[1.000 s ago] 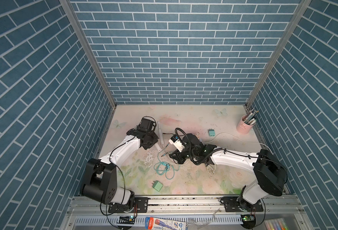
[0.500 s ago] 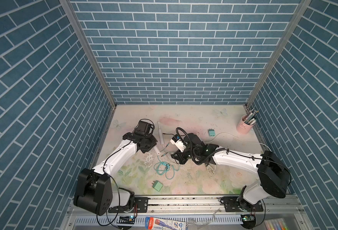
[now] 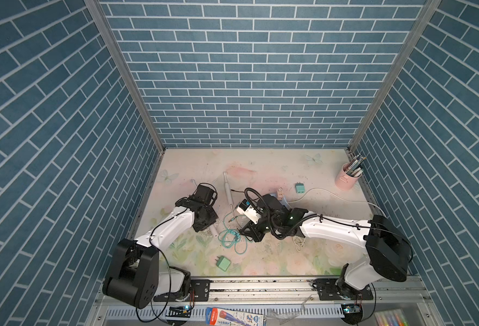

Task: Charge the electric toothbrush
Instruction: Place the electric toothbrush at the center of the board, then pick up the plug from the center of the board.

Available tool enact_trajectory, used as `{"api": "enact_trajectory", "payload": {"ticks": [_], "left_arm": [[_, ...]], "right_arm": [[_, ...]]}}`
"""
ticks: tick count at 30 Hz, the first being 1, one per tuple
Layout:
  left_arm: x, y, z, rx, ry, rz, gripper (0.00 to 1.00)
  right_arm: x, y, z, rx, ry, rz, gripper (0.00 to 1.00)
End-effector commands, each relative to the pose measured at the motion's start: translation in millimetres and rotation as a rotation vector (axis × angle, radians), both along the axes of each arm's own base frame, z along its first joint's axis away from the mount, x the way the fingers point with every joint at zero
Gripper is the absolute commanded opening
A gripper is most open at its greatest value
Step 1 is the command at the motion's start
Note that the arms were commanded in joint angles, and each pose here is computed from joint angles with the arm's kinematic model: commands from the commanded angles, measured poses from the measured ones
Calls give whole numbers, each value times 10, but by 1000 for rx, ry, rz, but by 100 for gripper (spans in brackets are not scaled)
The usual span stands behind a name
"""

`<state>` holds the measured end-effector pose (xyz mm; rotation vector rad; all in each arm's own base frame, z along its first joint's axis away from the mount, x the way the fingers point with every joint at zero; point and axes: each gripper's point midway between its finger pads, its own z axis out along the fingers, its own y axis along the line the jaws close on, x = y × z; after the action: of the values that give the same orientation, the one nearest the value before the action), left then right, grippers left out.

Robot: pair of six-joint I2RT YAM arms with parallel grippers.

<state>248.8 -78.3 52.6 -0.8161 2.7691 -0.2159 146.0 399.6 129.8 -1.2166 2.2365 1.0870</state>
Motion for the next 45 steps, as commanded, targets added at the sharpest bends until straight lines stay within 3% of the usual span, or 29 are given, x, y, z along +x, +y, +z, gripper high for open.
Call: {"api": "enact_trajectory", "payload": {"ticks": [1,13,16,18,23,29,35,38,45], "left_arm": [[-99,108,-77,50,15,-12,0],[-204,164,-384,91,95,-28,0],[-231,142,-446,85,129,-34,12],[-260,135,-482,80,151,-31,25],[-315,105,-480,64,185,-36,71],[-586,47,-226,-3,234,23,99],[-1237,-48,-87,-47,315,171,100],[-1495,-51,-97,-55,301,247,100],[-1548,-146,-78,-89,219,307,99]], "right_arm": [[-76,16,13,-3,-1,54,0],[-21,6,-22,-37,-23,35,0],[-24,-11,-22,-40,-31,36,0],[-25,-34,-6,-41,-40,36,0],[-23,-88,70,-42,-70,38,0],[-17,-146,138,-33,-106,38,0],[-10,-203,68,-56,-130,45,0],[-7,-218,65,-55,-139,45,0],[-30,-264,66,-53,-146,49,0]]}}
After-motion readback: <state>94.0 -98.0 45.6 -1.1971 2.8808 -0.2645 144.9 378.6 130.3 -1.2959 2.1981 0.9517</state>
